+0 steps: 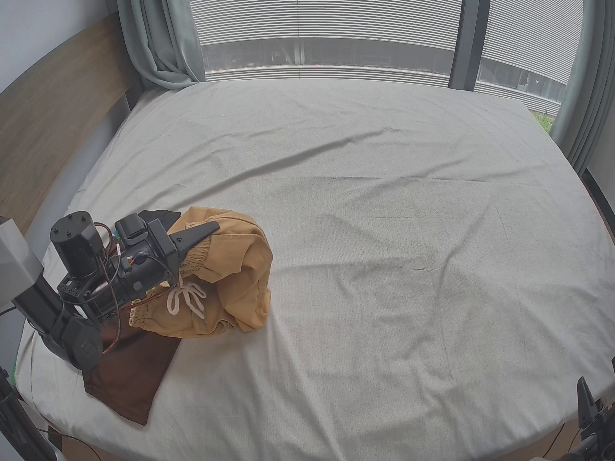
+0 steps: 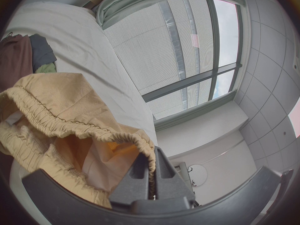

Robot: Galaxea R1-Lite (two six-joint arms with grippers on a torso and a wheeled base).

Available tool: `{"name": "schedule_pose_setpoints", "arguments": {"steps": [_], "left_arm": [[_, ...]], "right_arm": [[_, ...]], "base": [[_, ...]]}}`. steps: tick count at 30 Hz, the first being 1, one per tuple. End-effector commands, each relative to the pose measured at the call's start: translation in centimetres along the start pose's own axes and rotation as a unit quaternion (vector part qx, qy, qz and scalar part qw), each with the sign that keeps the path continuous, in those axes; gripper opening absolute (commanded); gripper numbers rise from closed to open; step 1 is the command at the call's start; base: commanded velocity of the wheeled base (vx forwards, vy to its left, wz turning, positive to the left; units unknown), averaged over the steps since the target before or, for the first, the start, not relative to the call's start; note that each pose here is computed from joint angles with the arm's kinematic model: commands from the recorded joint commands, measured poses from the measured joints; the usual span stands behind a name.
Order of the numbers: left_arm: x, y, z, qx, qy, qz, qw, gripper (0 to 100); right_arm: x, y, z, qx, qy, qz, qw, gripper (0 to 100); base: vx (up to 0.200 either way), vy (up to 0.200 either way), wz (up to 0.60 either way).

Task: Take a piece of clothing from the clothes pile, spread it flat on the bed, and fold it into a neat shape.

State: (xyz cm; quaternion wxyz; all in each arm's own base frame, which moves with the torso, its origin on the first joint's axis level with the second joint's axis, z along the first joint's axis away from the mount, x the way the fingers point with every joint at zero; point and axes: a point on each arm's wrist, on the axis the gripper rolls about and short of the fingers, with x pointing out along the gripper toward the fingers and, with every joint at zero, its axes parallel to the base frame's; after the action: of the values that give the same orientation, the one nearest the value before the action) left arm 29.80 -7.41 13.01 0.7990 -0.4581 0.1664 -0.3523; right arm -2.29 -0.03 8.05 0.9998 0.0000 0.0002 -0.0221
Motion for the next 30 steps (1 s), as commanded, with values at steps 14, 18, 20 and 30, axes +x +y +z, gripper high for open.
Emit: {"name": "schedule_pose_setpoints", "arguments": {"steps": [14, 18, 20, 30], "left_arm": [[0.8, -4.0, -1.8, -0.076, 0.009, -0.058, 0.9954, 0], [1.6, -4.9, -3.2, -0.082, 0.013, -0.065, 0.9944, 0], [1.8, -5.2, -3.4, -0.083, 0.017, -0.071, 0.9939, 0], [3.8, -7.8, -5.2, -0.107, 0.045, -0.116, 0.9865, 0]], "right_arm": [[0.0, 0.0, -0.5, 0.0, 0.001, 0.0, 1.0, 100], [0.0, 0.0, -0.5, 0.0, 0.002, 0.0, 1.0, 100], [0.0, 0.0, -0.5, 0.0, 0.001, 0.0, 1.0, 100], [0.0, 0.0, -0.5, 0.0, 0.002, 0.001, 1.0, 100]], "base": [[0.0, 0.0, 0.0], [0.0, 0.0, 0.0], [0.0, 0.0, 0.0], [0.0, 0.0, 0.0]]}}
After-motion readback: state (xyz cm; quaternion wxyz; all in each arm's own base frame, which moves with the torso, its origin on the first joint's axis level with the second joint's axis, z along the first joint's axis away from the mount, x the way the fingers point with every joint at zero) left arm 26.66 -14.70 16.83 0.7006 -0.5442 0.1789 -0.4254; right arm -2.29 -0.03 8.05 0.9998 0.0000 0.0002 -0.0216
